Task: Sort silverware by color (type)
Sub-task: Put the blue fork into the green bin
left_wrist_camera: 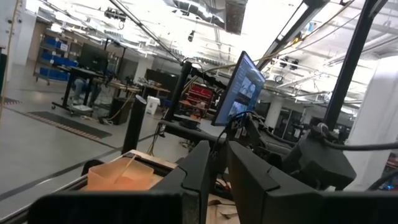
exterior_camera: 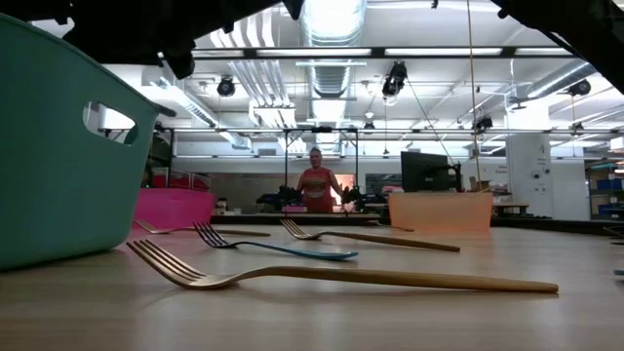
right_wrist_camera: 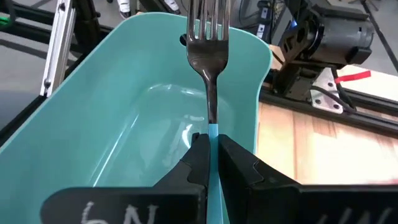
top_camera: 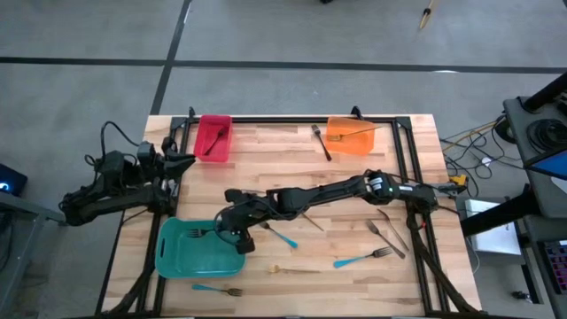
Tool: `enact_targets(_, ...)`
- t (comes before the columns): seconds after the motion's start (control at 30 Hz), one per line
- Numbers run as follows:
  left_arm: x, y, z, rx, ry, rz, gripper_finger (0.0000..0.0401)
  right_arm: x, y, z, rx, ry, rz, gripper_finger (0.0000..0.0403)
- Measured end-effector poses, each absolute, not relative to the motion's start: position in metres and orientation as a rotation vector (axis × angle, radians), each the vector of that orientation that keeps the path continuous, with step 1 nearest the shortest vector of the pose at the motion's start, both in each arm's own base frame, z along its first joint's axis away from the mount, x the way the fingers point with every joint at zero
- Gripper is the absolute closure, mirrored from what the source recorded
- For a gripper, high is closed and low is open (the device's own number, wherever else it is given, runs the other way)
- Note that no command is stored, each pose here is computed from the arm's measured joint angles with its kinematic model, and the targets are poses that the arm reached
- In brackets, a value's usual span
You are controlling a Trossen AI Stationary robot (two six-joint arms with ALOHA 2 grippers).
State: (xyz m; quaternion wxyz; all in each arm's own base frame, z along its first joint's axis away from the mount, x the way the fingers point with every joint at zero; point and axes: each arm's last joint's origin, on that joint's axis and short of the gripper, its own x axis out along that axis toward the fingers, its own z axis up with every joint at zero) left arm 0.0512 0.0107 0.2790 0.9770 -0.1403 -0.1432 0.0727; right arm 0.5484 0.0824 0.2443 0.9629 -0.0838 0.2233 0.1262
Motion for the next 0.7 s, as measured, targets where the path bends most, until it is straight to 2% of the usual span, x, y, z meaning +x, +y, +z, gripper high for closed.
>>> enact_targets(0.3,0.051,0.011,0.278,-0.3,-0.276,0.144,0.0362,0.561,0.083,0.209,-0.235,0.454,0.269,0.039)
enact_targets(0.7,0.053,0.011,0.273,-0.379,-0.24,0.142,0.0362,0.563,0.079,0.208,-0.269,0.44,0.268,0.0391)
